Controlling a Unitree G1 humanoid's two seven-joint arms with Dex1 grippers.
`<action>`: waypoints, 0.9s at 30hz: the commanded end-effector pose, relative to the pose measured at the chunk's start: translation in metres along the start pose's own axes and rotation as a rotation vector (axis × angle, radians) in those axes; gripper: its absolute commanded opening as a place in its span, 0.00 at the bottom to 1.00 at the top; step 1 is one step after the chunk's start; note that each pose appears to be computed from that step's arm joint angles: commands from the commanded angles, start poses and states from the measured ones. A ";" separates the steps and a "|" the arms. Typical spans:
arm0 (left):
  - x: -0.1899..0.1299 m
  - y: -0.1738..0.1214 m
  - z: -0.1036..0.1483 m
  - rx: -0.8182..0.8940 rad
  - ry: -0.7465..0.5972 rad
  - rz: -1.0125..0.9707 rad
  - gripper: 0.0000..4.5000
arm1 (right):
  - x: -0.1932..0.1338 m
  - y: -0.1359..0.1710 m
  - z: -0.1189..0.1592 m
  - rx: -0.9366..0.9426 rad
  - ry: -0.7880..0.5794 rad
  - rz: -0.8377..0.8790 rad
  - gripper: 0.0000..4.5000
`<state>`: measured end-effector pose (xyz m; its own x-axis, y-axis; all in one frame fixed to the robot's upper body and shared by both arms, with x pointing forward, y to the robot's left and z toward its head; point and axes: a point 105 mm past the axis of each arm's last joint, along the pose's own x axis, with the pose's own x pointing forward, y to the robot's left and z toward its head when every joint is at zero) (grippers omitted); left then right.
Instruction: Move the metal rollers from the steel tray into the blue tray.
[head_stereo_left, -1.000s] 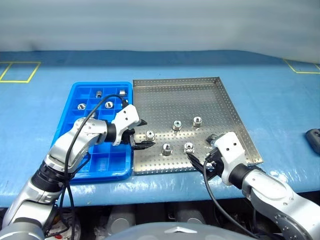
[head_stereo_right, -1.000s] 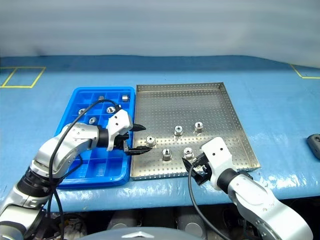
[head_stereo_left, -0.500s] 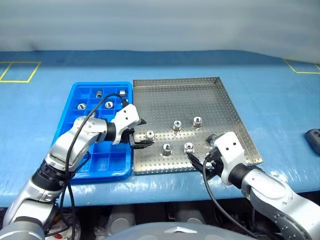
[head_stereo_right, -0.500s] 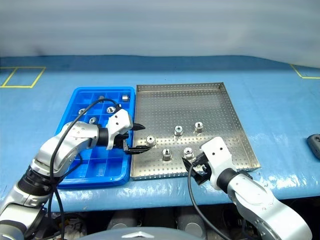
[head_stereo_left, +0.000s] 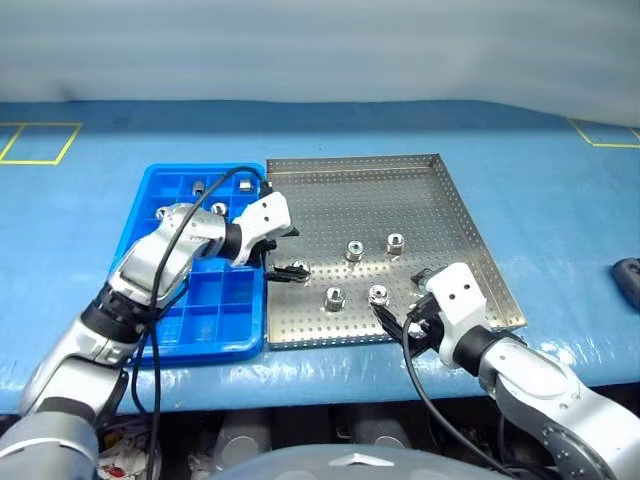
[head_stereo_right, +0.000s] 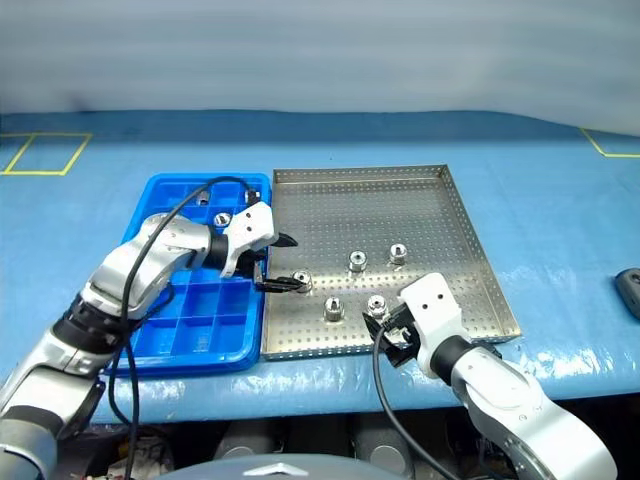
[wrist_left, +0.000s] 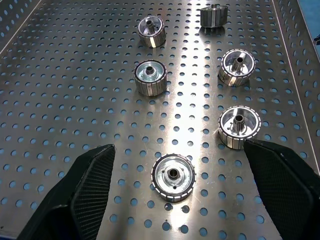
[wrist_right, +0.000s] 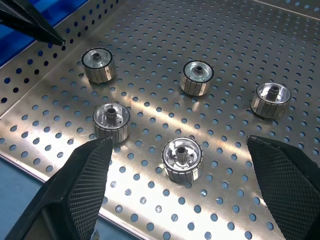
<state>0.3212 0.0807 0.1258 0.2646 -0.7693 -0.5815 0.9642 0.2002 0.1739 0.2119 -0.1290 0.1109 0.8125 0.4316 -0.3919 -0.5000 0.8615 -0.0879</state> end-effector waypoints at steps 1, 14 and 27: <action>0.007 0.005 0.007 0.073 0.030 -0.048 0.99 | -0.002 0.003 0.008 -0.014 -0.045 -0.009 1.00; 0.031 0.016 -0.003 0.217 0.193 -0.158 0.99 | -0.001 0.005 0.006 0.020 -0.062 -0.042 1.00; 0.041 0.017 -0.017 0.290 0.300 -0.247 0.99 | 0.000 0.003 0.008 0.037 -0.084 -0.065 1.00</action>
<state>0.3453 0.0668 0.0833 0.0539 -0.5574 -0.8285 0.9757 -0.1471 0.1625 0.2123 -0.1263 0.1063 0.8472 0.3875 -0.3635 -0.4360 0.8980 -0.0589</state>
